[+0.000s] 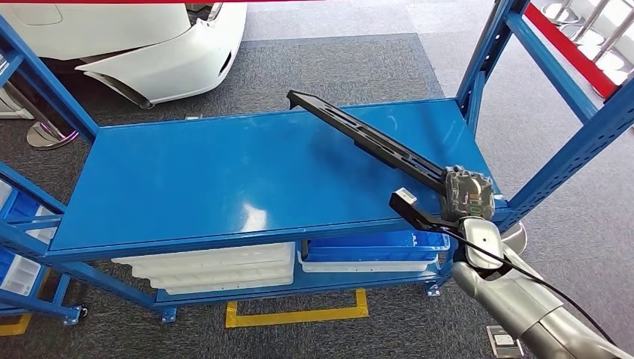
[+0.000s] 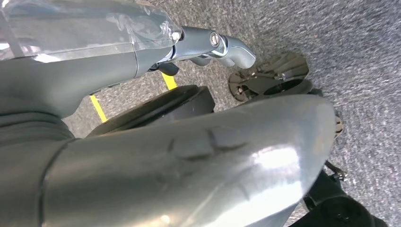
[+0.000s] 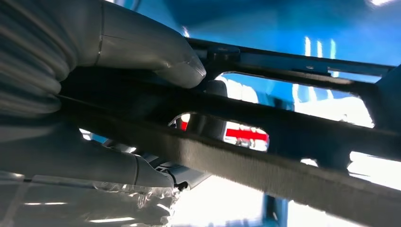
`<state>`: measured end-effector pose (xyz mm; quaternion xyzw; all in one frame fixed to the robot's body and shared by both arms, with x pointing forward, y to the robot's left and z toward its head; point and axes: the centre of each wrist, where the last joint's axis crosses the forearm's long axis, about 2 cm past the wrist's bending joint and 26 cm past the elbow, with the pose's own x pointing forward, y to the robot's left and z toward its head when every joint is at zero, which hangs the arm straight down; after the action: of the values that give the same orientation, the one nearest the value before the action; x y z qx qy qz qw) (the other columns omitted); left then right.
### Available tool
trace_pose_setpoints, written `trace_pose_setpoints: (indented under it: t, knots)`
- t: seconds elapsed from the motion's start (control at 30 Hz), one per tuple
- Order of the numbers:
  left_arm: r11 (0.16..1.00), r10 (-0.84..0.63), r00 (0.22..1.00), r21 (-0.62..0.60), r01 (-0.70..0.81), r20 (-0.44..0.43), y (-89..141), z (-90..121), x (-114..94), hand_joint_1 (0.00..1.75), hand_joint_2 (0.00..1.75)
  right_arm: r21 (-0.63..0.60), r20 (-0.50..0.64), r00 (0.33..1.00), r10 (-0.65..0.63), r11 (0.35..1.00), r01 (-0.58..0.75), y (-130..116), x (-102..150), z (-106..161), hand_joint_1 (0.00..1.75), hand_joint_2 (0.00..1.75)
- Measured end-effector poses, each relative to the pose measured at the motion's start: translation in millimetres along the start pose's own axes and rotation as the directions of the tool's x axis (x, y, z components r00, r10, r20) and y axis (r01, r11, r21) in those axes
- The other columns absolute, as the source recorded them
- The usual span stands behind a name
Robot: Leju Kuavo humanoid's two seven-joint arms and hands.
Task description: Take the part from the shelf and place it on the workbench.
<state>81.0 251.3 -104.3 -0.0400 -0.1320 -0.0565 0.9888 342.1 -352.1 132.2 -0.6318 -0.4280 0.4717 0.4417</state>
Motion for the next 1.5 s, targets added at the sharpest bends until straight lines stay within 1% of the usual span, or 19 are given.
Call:
trace_pose_setpoints:
  t: [0.2,0.3,0.6,0.8,0.93,1.23,1.37,1.5]
  knots:
    - [0.999,-0.02,0.998,0.049,0.018,0.053,1,0,2,0.0,0.0,-0.085,0.059,0.998,-0.01,0.996,0.015,-21,15,2,1.75,1.75]
    - [0.999,-0.022,0.997,0.041,0.019,0.069,1,0,4,0.0,0.0,-0.121,0.096,0.995,-0.011,0.992,0.022,-31,21,3,1.75,1.75]
    - [1.0,-0.001,0.999,-0.027,0.002,0.044,0,0,5,0.0,0.0,-0.218,0.189,0.981,-0.03,0.973,0.072,-64,43,2,1.75,1.75]
    - [0.999,0.0,0.999,-0.033,0.001,0.04,0,0,4,0.0,0.0,-0.244,0.217,0.975,-0.047,0.964,0.101,-74,50,4,1.75,1.75]
    - [0.999,-0.004,0.999,-0.038,0.005,0.042,-1,0,4,0.0,1.75,-0.266,0.239,0.97,-0.05,0.957,0.115,-78,54,6,1.75,1.75]
    - [0.998,-0.02,0.998,-0.05,0.023,0.058,-1,0,6,0.0,1.75,-0.317,0.309,0.949,-0.057,0.935,0.16,-93,68,15,1.75,1.75]
    - [0.997,-0.018,0.998,-0.073,0.023,0.066,-2,0,7,0.0,1.75,-0.331,0.327,0.943,-0.06,0.927,0.174,-98,71,19,1.75,1.75]
    - [0.998,-0.012,0.997,-0.067,0.017,0.075,-2,-1,8,0.0,1.75,-0.334,0.337,0.939,-0.066,0.925,0.184,-102,73,22,1.75,1.75]
